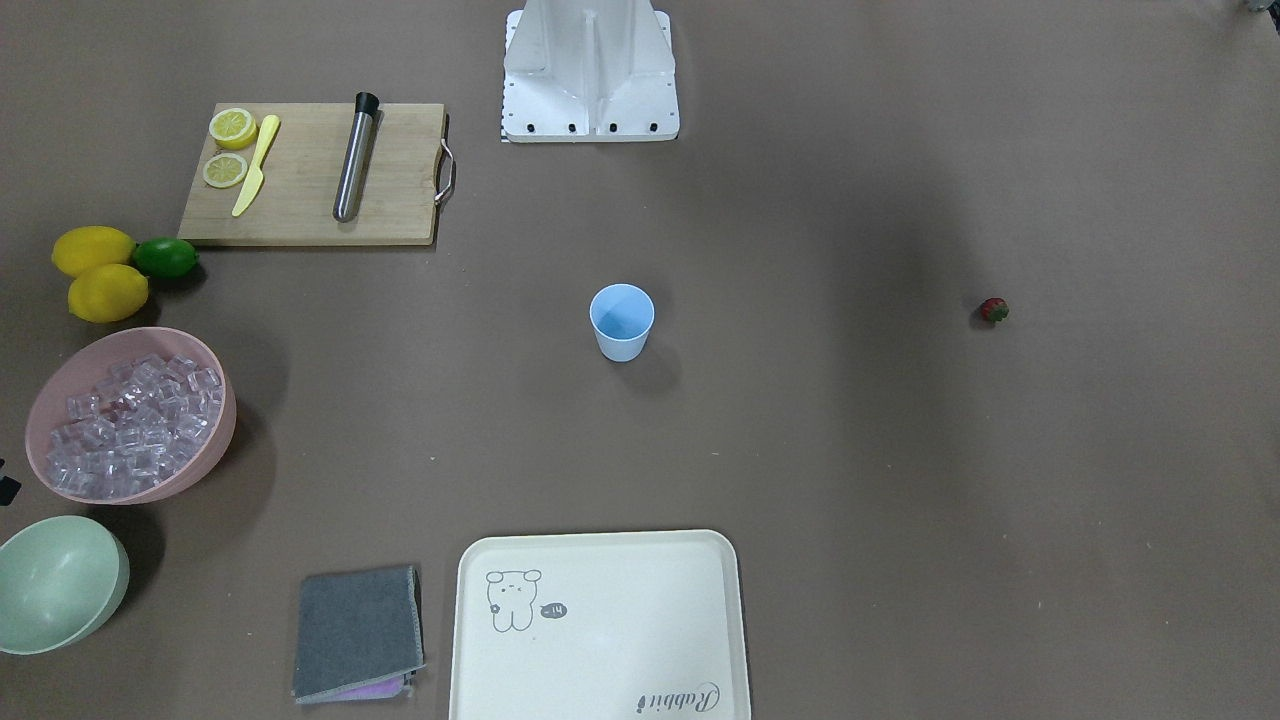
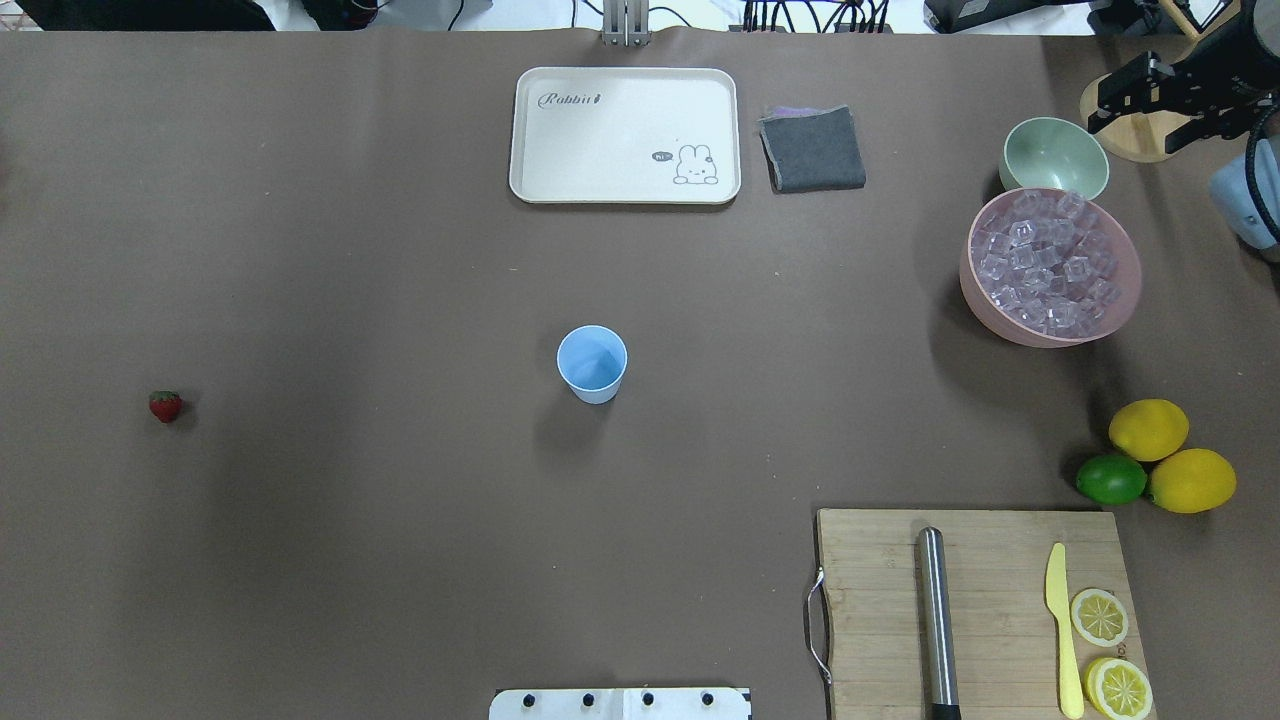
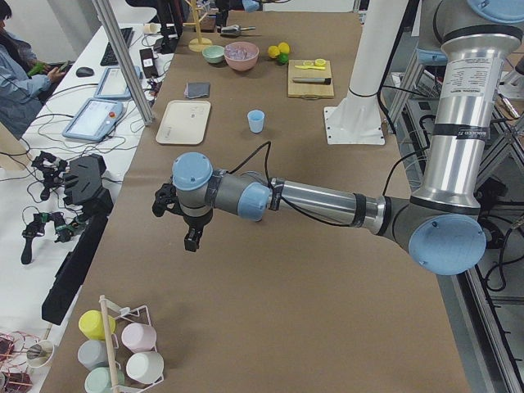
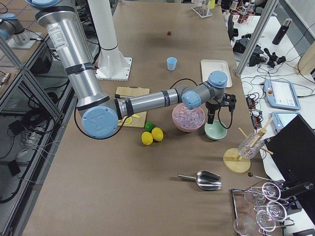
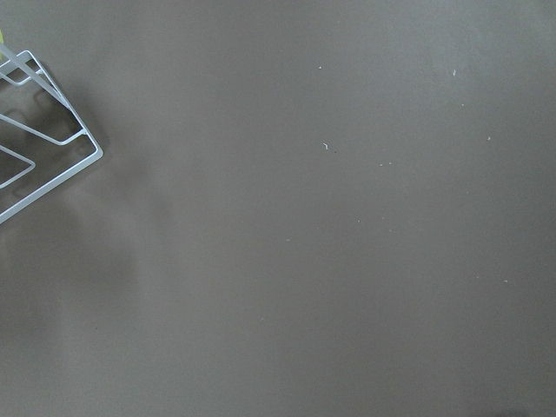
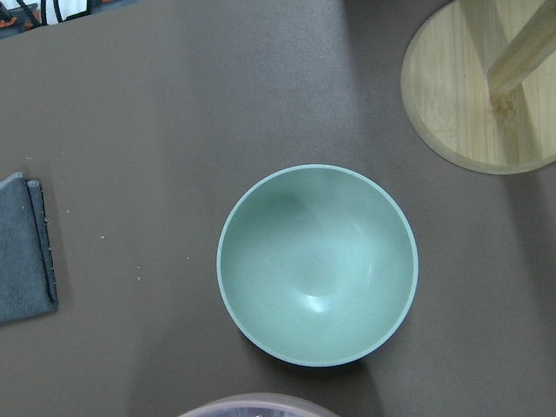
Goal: Put ice and strawberries in cup
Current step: 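Lower the right gripper into the pink bowl and grasp an ice cube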
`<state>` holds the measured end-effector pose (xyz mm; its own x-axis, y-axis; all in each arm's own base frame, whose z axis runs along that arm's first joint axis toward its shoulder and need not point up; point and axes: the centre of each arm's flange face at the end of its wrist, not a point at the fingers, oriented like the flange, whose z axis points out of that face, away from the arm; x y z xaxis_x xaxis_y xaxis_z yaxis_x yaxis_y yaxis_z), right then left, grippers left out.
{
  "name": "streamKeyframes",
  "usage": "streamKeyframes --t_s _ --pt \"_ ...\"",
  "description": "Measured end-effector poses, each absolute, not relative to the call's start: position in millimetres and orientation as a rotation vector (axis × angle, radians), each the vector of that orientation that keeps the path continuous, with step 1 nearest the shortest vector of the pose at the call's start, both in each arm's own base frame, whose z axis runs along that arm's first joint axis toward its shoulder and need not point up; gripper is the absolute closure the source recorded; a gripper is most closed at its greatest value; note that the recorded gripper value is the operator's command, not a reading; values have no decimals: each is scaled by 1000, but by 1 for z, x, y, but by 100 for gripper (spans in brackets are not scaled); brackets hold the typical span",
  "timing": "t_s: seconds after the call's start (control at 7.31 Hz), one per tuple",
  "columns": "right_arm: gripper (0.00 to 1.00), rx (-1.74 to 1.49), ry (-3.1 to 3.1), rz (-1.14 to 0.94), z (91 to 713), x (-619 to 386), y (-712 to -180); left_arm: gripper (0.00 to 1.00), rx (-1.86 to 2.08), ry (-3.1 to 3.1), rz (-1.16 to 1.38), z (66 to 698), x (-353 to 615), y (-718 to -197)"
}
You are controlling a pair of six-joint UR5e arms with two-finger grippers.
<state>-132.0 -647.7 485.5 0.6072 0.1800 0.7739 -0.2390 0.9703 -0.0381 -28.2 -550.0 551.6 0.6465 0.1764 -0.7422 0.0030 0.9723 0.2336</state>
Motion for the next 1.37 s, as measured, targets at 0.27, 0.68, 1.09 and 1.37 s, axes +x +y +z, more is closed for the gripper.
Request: streamKeyframes --t_s 0.27,0.68,1.09,1.37 --pt "0 56 -892 241 490 -152 -640 2 225 866 102 549 -27 -549" --pt "0 24 -864 285 495 -183 -628 2 231 868 106 545 -27 -549" --pt "0 22 -846 293 508 -201 -617 2 238 869 109 542 -27 -551" --pt "1 20 -834 296 512 -209 -613 2 240 868 111 540 -26 -554"
